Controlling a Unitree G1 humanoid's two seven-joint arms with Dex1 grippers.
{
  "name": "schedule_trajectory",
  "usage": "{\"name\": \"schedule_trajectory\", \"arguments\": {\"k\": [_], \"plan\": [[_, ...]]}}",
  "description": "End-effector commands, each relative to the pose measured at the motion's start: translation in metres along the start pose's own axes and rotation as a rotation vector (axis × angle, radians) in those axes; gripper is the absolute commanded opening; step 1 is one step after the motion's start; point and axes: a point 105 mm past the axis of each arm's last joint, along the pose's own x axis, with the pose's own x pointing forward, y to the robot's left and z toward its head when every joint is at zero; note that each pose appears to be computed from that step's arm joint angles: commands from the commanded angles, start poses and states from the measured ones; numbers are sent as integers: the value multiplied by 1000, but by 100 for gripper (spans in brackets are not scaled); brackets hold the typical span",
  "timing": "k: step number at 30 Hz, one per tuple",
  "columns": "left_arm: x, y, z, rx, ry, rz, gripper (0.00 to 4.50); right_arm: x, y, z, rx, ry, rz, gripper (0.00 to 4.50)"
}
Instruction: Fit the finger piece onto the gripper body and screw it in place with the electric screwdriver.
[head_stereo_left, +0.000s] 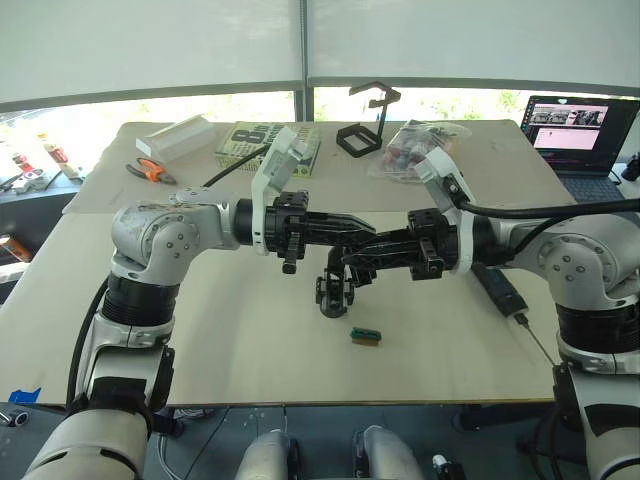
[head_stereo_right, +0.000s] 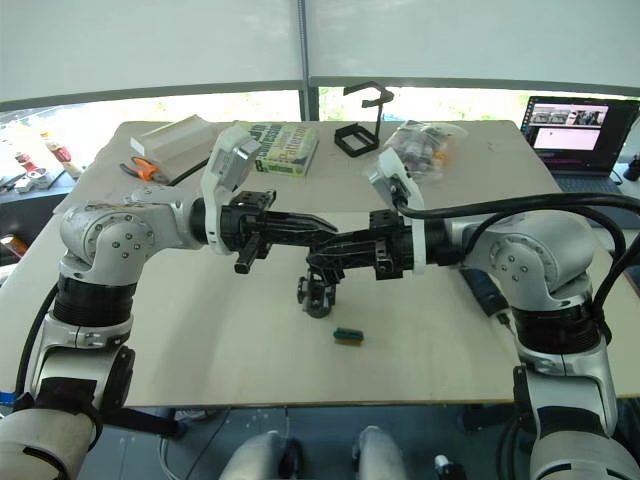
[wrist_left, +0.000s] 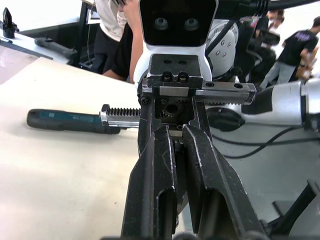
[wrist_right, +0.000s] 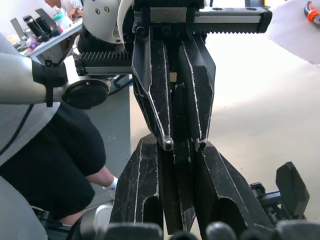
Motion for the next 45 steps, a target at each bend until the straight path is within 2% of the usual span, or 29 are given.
{"name": "schedule_trajectory", "arguments": {"k": [1,2,5,9,14,21,34,45], "plan": [[-22,3,-1,124,44,72,92,-6,2,13,-152,-40,-26,39],[-30,5,-1,161,50,97,126,-5,3,13,-183,-48,-29,39],[-49,10,-6,250,91,164,270,-4,3,10,-239,-62,-37,39],[-77,15,-52,368,288,191,450,-3,2,4,-262,-69,-50,39],[-90,29,-106,396,394,220,450,-4,2,-1,-260,-82,-70,39],[-61,61,-139,396,347,265,450,-8,4,-4,-240,-79,-87,39],[-13,72,-158,364,297,197,450,-12,10,-11,-215,-68,-124,39],[-3,73,-164,348,284,191,450,-12,10,-14,-206,-67,-144,39]]}}
